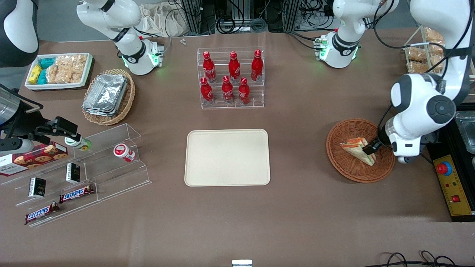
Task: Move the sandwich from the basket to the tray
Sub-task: 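Close the left gripper on the wrapped sandwich's edge, then lift the sandwich up out of the basket with the left gripper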
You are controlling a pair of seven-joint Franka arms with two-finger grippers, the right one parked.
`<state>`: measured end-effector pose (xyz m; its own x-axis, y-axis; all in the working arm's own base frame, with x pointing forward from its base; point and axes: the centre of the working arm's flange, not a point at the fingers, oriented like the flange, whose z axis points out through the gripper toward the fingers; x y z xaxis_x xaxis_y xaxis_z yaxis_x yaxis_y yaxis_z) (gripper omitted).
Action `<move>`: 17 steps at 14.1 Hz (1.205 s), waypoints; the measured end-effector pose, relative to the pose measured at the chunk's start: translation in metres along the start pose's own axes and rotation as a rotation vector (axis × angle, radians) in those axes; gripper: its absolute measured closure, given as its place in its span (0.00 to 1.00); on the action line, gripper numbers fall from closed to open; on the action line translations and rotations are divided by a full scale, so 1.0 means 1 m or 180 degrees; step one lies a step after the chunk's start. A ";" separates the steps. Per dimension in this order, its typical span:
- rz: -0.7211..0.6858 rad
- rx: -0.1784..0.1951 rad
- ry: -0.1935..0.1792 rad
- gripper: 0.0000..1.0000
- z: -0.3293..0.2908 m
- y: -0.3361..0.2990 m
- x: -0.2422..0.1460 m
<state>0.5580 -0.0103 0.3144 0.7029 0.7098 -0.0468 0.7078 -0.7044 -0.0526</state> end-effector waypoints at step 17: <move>-0.0516 -0.0030 -0.0050 0.80 0.035 0.011 -0.010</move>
<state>0.5565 -0.0249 0.2796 0.5782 0.8141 -0.0542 0.8126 -0.5806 -0.0512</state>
